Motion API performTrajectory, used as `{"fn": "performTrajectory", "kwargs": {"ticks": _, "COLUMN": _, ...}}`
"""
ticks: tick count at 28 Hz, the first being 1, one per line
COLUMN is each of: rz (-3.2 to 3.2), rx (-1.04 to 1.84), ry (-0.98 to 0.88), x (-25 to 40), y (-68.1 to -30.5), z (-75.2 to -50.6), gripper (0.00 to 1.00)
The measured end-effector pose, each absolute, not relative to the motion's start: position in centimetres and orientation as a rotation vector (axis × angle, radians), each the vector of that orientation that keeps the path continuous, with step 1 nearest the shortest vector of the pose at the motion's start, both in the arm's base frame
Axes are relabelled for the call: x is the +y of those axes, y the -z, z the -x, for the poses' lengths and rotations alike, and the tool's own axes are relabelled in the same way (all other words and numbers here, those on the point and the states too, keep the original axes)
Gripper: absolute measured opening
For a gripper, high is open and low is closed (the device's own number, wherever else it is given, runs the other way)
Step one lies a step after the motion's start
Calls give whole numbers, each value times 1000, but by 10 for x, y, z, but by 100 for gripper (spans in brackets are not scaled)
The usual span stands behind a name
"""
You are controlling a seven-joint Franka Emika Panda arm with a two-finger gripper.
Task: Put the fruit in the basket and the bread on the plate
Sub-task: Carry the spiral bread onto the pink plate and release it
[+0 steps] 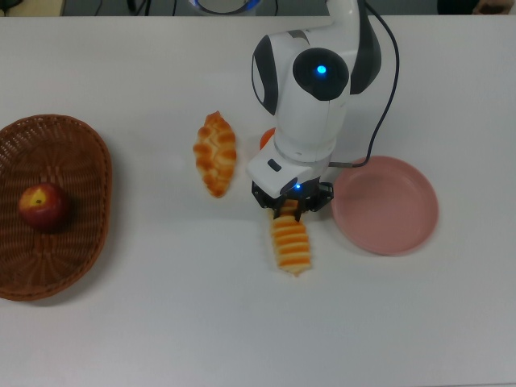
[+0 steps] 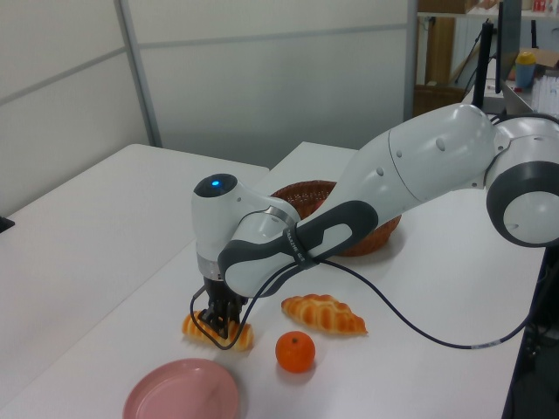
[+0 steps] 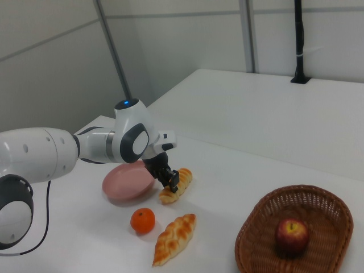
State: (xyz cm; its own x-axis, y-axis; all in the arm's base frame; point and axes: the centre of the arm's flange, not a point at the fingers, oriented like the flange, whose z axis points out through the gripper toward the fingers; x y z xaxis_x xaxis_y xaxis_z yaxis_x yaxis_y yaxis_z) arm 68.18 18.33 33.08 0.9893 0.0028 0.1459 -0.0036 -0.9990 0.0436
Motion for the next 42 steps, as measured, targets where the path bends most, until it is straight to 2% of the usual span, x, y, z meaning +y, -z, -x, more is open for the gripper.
{"fn": "performTrajectory", "kwargs": {"ticks": 4, "rz": -3090, "rx": -11, "ry": -240, "x": 182, "y": -336, "z": -683, "gripper": 22}}
{"fn": "performTrajectory", "kwargs": {"ticks": 7, "rz": -3094, "rx": -30, "ry": -267, "x": 181, "y": -347, "z": -685, "gripper": 15}}
{"fn": "performTrajectory", "kwargs": {"ticks": 17, "rz": -3103, "rx": -67, "ry": -221, "x": 186, "y": -401, "z": -668, "gripper": 15}}
{"fn": "performTrajectory", "kwargs": {"ticks": 23, "rz": -3132, "rx": -23, "ry": -216, "x": 247, "y": -423, "z": -641, "gripper": 15}}
{"fn": "performTrajectory", "kwargs": {"ticks": 28, "rz": -3138, "rx": 23, "ry": -202, "x": 298, "y": -417, "z": -618, "gripper": 15}}
{"fn": "performTrajectory", "kwargs": {"ticks": 32, "rz": -3120, "rx": 59, "ry": -191, "x": 320, "y": -405, "z": -608, "gripper": 15}}
{"fn": "performTrajectory", "kwargs": {"ticks": 39, "rz": -3104, "rx": 38, "ry": -248, "x": 325, "y": -376, "z": -618, "gripper": 12}}
{"fn": "performTrajectory", "kwargs": {"ticks": 42, "rz": -3099, "rx": 31, "ry": -246, "x": 322, "y": -369, "z": -621, "gripper": 15}}
